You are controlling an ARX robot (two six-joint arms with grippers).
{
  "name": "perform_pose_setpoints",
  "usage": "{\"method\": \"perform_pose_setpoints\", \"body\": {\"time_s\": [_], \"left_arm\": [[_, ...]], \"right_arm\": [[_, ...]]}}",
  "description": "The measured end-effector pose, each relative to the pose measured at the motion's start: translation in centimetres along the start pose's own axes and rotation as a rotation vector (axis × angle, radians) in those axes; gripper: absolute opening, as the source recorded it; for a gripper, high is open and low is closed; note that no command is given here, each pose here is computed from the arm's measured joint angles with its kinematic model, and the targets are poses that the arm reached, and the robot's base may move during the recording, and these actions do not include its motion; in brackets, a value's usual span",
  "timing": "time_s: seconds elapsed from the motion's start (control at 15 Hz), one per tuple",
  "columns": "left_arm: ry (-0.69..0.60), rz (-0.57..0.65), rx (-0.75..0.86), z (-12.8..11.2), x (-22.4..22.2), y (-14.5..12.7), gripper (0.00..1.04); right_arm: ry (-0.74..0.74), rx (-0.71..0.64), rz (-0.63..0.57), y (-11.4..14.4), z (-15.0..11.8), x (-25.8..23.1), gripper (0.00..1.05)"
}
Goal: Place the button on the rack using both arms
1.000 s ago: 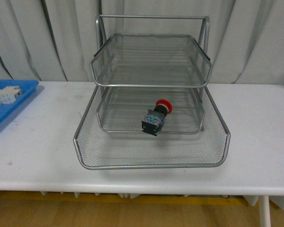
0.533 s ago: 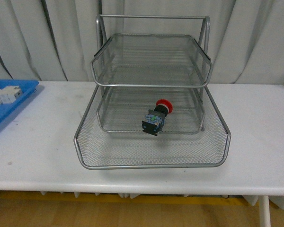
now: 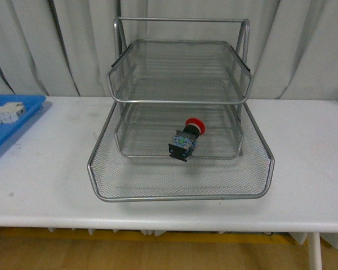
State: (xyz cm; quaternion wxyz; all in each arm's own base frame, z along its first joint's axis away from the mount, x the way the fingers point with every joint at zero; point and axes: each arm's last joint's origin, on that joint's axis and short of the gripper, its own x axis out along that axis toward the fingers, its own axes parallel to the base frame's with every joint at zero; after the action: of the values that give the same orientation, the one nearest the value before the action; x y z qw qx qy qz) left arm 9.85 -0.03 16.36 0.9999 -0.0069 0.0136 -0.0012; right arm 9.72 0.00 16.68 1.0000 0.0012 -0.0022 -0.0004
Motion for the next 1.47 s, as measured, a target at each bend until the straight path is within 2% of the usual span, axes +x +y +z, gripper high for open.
{"method": "perform_pose_setpoints", "body": {"time_s": [0.07,0.2,0.27,0.47,0.53,0.6,0.67,0.73,0.8,0.87,0.93,1.07,1.2,1.33,1.47], "left_arm": [[-0.044,0.001,0.000,0.6,-0.1,0.0,0.02],[-0.021,0.000,0.000,0.2,-0.1,0.0,0.02],[-0.023,0.000,0.000,0.2,-0.1,0.0,0.08],[-0.023,0.000,0.000,0.2,-0.1,0.0,0.45],[-0.023,0.000,0.000,0.2,-0.1,0.0,0.58],[-0.023,-0.001,0.000,0.2,-0.1,0.0,0.70],[-0.024,0.000,0.000,0.2,-0.1,0.0,0.83],[-0.023,0.000,0.000,0.2,-0.1,0.0,0.96],[-0.024,-0.001,0.002,0.2,-0.1,0.0,0.99],[-0.024,0.000,0.002,0.2,-0.1,0.0,0.98],[-0.024,0.000,0.003,0.2,-0.1,0.0,0.98],[-0.024,0.000,0.003,0.2,-0.1,0.0,0.98],[-0.024,0.000,0.003,0.2,-0.1,0.0,0.98],[-0.024,0.000,0.003,0.2,-0.1,0.0,0.98],[-0.024,0.000,0.003,0.2,-0.1,0.0,0.98]], "right_arm": [[0.000,0.000,0.000,0.0,0.0,0.0,0.98],[0.000,0.000,0.000,0.0,0.0,0.0,0.98],[0.000,0.000,0.000,0.0,0.0,0.0,0.98],[0.000,0.000,0.000,0.0,0.0,0.0,0.98],[-0.071,0.080,-0.046,0.0,0.7,0.2,0.98],[-0.120,0.189,-0.043,-0.2,1.8,1.2,0.98],[-0.135,0.282,-0.033,-0.2,2.8,2.7,0.98],[-0.175,0.332,0.033,0.5,4.6,4.7,0.98],[-0.219,0.381,0.092,1.2,6.9,7.5,0.98],[-0.199,0.410,0.126,2.3,8.3,10.7,0.98],[-0.076,0.418,0.143,3.7,8.2,14.3,0.98],[0.195,0.384,0.159,7.2,5.8,20.0,0.98],[0.327,0.302,0.224,11.4,5.8,23.4,0.96],[0.394,0.205,0.289,14.8,6.5,24.2,0.72],[0.486,0.129,0.319,16.7,5.6,24.2,0.48]]}}
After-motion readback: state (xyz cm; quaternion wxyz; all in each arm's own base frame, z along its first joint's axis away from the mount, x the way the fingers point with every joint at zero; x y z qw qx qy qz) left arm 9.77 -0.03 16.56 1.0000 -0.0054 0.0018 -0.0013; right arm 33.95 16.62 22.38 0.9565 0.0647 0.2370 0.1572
